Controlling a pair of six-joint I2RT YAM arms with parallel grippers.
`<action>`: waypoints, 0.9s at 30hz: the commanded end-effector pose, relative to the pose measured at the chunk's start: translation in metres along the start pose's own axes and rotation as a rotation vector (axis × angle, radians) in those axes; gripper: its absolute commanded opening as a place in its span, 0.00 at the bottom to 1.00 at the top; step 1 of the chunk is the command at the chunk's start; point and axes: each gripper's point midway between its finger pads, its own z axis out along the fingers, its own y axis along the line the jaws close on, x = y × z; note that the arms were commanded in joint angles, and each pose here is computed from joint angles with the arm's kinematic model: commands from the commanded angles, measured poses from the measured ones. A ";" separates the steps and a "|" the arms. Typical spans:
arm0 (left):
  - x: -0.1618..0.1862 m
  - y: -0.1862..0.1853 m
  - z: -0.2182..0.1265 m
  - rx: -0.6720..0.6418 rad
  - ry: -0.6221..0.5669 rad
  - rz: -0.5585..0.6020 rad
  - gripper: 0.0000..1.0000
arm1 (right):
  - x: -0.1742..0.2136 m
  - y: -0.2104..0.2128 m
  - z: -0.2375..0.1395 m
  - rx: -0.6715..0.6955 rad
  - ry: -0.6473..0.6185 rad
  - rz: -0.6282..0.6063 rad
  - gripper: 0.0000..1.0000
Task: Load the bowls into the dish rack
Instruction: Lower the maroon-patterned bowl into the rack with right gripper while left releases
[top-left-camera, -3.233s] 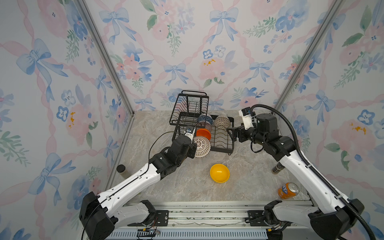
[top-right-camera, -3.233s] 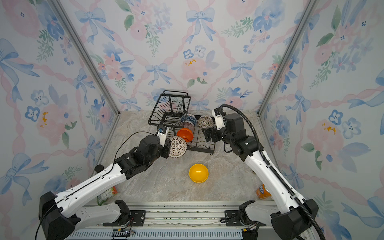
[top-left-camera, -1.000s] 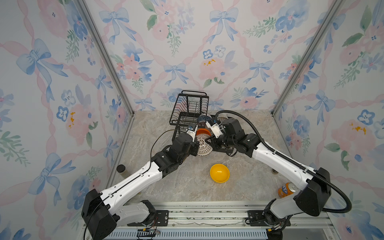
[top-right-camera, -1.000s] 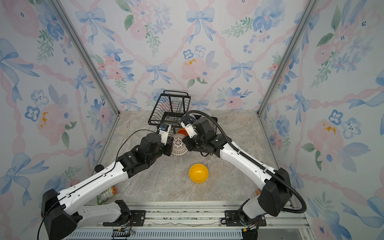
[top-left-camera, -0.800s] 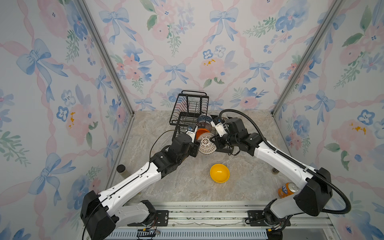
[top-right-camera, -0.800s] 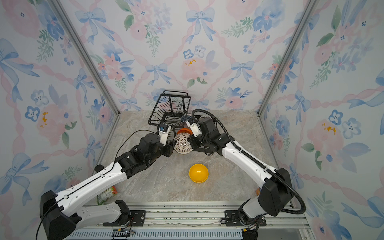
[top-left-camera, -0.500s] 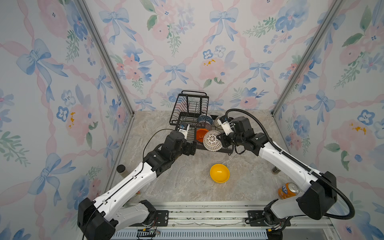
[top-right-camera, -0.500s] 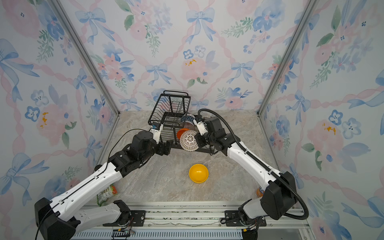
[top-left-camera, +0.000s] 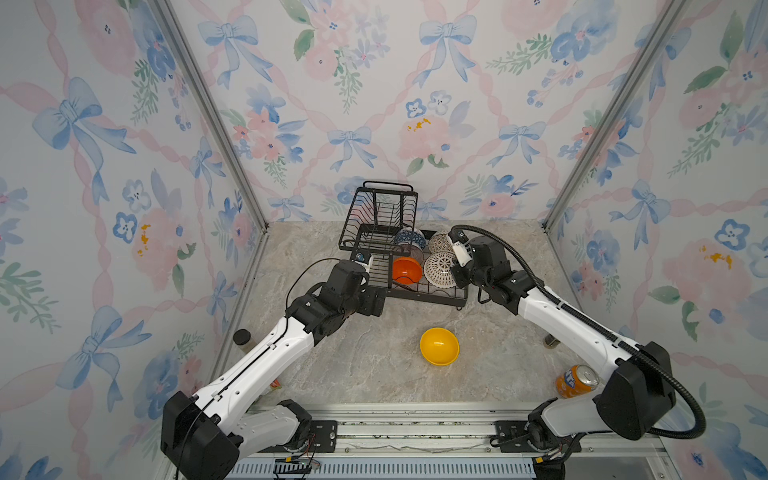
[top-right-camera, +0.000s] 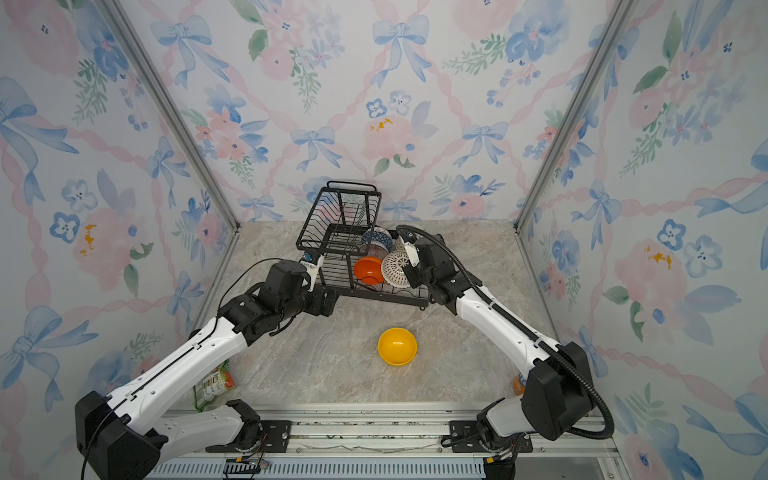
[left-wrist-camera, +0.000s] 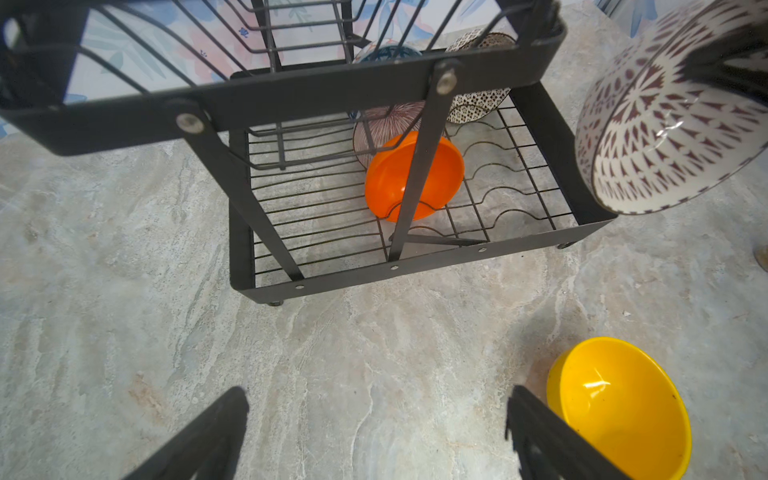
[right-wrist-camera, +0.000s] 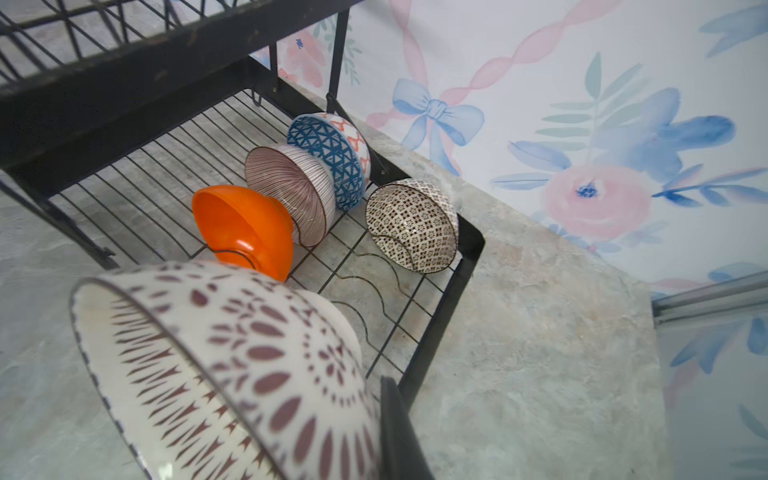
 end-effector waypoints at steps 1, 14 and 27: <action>0.005 0.003 -0.002 0.010 0.030 0.000 0.98 | -0.016 -0.030 0.011 0.147 -0.098 -0.047 0.00; 0.014 0.012 0.000 0.001 0.048 -0.009 0.98 | -0.005 -0.044 0.061 0.254 -0.091 -0.208 0.00; 0.016 0.015 0.003 0.009 0.061 -0.010 0.98 | -0.005 -0.058 0.097 0.429 -0.139 -0.353 0.00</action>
